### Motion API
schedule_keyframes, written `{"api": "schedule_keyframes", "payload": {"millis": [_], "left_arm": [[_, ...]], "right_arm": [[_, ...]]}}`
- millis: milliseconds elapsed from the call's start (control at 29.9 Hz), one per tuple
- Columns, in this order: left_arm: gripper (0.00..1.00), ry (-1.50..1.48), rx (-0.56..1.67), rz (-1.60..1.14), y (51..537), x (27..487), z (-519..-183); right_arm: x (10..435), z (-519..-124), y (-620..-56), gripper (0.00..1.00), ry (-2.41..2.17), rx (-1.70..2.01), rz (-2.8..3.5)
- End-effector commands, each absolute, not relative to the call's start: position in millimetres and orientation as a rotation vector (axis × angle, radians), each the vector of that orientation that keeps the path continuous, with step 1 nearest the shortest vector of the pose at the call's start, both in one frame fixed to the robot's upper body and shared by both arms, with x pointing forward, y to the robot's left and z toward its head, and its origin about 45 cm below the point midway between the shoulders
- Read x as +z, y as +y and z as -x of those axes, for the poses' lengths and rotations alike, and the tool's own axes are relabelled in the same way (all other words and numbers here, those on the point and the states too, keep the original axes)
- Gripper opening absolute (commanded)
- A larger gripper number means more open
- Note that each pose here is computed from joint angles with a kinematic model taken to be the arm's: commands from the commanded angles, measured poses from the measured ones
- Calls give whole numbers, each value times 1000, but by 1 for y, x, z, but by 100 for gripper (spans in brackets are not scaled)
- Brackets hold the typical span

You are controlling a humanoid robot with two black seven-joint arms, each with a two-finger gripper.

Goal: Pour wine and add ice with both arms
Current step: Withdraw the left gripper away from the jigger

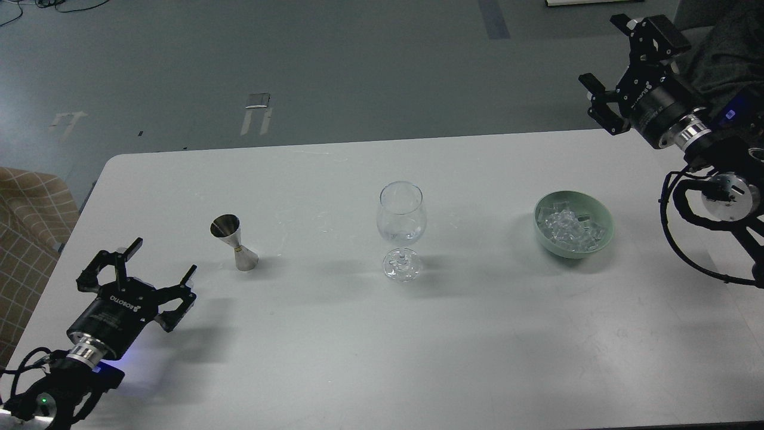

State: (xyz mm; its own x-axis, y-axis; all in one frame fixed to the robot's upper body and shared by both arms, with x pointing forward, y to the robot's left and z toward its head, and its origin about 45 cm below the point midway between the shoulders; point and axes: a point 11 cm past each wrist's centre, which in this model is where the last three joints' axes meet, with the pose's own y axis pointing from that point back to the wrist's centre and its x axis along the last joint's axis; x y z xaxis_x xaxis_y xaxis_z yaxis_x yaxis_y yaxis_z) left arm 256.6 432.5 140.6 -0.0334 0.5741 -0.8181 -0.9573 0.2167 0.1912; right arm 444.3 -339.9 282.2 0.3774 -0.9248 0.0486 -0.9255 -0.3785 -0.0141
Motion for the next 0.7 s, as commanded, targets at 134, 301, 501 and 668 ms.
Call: {"api": "schedule_keyframes", "payload": {"millis": [134, 301, 501, 668], "left_arm": [[97, 766, 1337, 355, 462, 189, -287], [97, 595, 1340, 261, 455, 220, -314], [97, 371, 1318, 215, 435, 268, -354], [97, 273, 1261, 258, 410, 307, -384]], "right_arm": [[280, -415, -359, 100, -1442, 447, -2378], [258, -396, -356, 100, -1254, 642, -2220], [226, -379, -360, 100, -1062, 883, -1997], [198, -366, -374, 100, -979, 918, -1885]]}}
